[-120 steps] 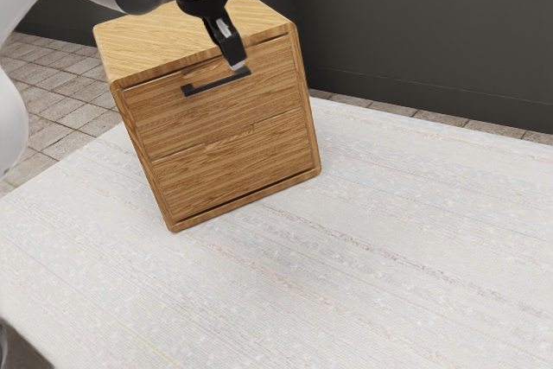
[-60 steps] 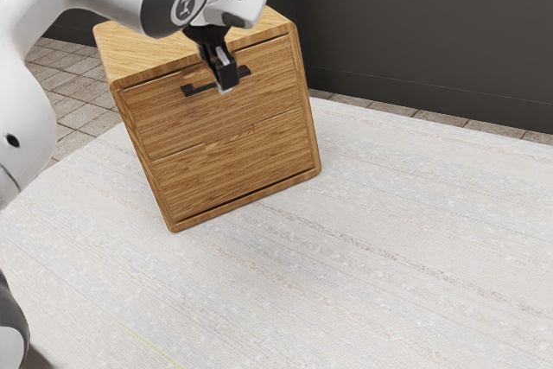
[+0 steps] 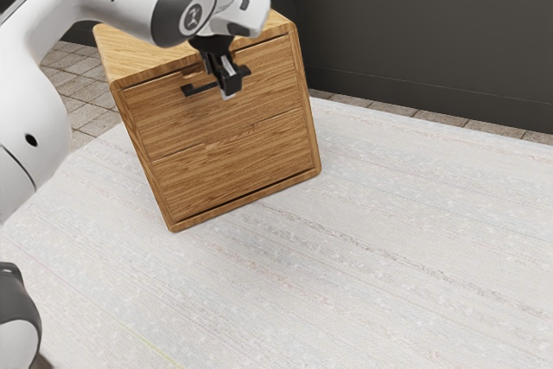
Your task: Pull the drawer handle with one arm to open the drawer
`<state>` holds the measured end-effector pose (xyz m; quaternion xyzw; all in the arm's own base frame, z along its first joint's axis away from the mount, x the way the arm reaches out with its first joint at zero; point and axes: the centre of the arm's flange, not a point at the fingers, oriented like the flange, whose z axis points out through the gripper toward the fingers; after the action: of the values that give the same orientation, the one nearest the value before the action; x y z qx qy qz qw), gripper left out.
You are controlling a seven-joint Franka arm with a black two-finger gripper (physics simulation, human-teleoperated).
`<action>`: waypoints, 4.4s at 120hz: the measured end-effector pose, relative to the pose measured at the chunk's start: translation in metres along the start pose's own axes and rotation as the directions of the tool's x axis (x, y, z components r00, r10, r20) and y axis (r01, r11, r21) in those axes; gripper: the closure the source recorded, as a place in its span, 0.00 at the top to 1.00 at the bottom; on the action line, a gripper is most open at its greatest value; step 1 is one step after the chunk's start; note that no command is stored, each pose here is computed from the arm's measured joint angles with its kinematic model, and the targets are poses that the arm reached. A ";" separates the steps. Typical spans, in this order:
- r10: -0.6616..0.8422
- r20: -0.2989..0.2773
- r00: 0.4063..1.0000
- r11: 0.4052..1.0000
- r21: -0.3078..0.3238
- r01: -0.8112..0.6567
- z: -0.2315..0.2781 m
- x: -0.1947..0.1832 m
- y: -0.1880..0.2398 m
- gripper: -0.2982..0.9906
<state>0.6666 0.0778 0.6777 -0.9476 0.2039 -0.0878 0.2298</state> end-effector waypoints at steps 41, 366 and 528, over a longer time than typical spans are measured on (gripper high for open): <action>0.004 -0.006 1.000 1.000 -0.009 -0.004 0.007 0.003 0.001 0.47; 0.162 -0.100 0.982 0.969 -0.172 -0.177 -0.052 -0.027 0.103 0.29; 0.193 -0.158 0.968 0.952 -0.209 -0.223 -0.107 -0.036 0.186 0.33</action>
<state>0.5421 -0.1004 0.6811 -0.9325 0.3266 -0.1036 0.1147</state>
